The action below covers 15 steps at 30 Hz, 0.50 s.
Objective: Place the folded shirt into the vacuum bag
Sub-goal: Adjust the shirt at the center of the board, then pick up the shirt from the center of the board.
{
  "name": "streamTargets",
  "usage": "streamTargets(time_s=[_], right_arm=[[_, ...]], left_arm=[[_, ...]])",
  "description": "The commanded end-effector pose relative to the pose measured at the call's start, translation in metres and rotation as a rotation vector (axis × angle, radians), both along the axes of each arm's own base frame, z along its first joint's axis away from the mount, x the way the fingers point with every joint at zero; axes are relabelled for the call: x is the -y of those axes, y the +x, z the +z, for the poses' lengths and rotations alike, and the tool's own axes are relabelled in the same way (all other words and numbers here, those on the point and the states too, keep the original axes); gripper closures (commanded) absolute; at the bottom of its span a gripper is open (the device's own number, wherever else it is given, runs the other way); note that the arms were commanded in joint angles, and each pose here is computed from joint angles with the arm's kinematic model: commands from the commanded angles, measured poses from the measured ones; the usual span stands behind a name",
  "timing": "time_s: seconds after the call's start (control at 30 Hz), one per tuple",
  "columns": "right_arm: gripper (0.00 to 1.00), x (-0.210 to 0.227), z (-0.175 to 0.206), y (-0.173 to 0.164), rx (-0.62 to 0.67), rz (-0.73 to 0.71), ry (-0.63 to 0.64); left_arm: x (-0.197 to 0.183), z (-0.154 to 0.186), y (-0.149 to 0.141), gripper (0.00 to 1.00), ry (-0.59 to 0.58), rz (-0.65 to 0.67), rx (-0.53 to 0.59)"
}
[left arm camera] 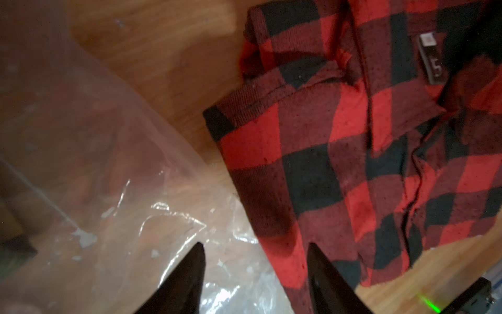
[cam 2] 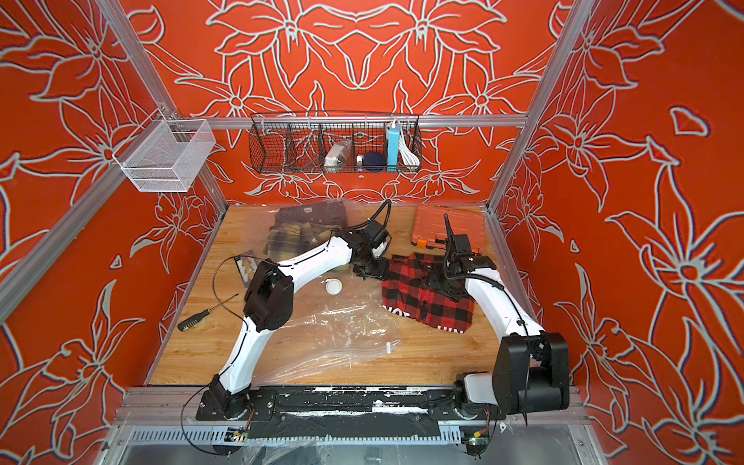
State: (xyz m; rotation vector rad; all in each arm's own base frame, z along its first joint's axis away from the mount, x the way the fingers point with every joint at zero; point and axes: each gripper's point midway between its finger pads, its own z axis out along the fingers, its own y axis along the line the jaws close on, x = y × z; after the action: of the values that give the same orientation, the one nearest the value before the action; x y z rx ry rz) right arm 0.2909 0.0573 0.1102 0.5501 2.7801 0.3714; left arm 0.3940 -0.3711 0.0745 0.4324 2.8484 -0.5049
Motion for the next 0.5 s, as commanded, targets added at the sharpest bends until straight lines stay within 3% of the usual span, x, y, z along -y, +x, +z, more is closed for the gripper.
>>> streamTargets(time_s=[0.0, 0.17, 0.47], right_arm=[[0.35, 0.017, -0.002, -0.01, -0.014, -0.027, -0.061], [0.35, 0.029, -0.003, -0.01, -0.014, -0.058, -0.082], [0.36, 0.036, 0.006, -0.011, 0.007, -0.078, -0.075]], left_arm=[[0.002, 0.005, -0.001, 0.41, 0.019, -0.032, -0.008], [0.023, 0.001, 0.006, 0.45, -0.056, -0.036, -0.022], [0.043, -0.019, 0.008, 0.54, -0.06, -0.057, -0.06]])
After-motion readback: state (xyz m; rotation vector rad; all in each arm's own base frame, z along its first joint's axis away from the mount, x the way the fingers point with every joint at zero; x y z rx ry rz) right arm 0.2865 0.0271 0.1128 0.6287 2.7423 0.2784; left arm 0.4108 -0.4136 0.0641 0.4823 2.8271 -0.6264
